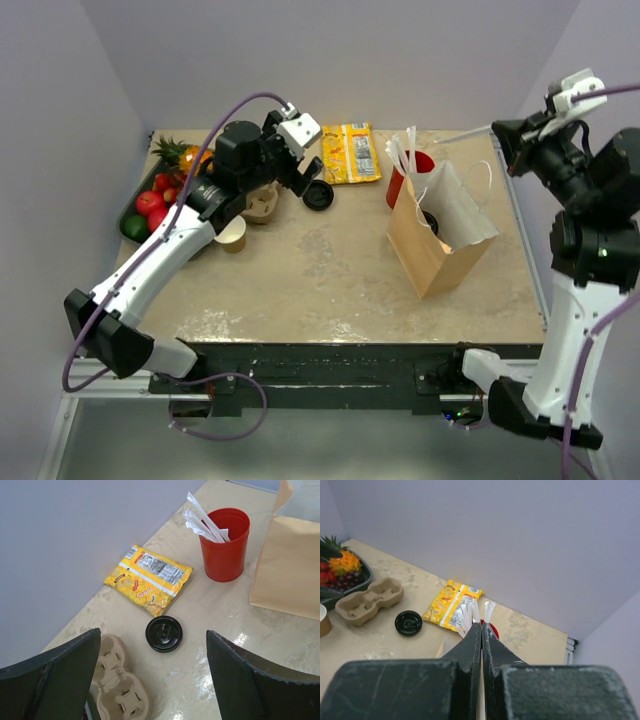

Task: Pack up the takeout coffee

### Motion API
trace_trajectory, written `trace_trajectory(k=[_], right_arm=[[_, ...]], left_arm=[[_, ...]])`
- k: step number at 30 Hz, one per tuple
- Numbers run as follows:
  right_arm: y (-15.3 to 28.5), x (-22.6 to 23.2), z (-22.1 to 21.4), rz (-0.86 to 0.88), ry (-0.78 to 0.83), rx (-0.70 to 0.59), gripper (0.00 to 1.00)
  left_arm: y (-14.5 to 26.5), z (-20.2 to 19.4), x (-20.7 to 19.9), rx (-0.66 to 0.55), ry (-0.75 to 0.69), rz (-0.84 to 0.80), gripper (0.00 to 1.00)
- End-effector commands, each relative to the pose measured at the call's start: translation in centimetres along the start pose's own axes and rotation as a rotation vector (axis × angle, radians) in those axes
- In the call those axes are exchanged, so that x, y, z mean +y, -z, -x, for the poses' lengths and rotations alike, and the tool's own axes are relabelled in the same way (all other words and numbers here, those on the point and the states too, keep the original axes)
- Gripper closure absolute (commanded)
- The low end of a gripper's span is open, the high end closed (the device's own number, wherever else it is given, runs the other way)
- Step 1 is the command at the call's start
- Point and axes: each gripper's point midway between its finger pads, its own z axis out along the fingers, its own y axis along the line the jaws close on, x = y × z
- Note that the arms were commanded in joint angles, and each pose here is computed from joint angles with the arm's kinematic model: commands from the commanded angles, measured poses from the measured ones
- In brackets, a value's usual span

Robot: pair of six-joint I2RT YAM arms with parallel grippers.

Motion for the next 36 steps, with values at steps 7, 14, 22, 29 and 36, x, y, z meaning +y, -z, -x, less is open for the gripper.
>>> trace_trajectory(k=[7, 14, 22, 29, 36], right_arm=[[8.8, 2.4, -4.9, -0.116, 0.021, 0.274, 1.00], [5.9, 2.6, -10.5, -0.011, -0.134, 0.482, 0.48], [2.7, 0.0, 0.2, -0.067, -0.014, 0.095, 0.01], [-2.7, -4.3, 0.7, -0.152, -0.117, 0.034, 0.01], [-5.2, -10.0, -3.1, -0.410, -0.254, 0.097, 0.01]], left_arm=[[3.0, 1.3, -0.2, -0.077, 0.001, 0.007, 0.10], [5.5, 1.8, -0.4, -0.096, -0.036, 0.010, 0.09], [6.8, 2.6, 1.8, -0.099, -0.055, 0.097, 0.05], [8.0, 4.8, 6.4, -0.122, -0.050, 0.273, 0.00], [10.6, 4.8, 12.7, -0.141, 0.167, 0.542, 0.00]])
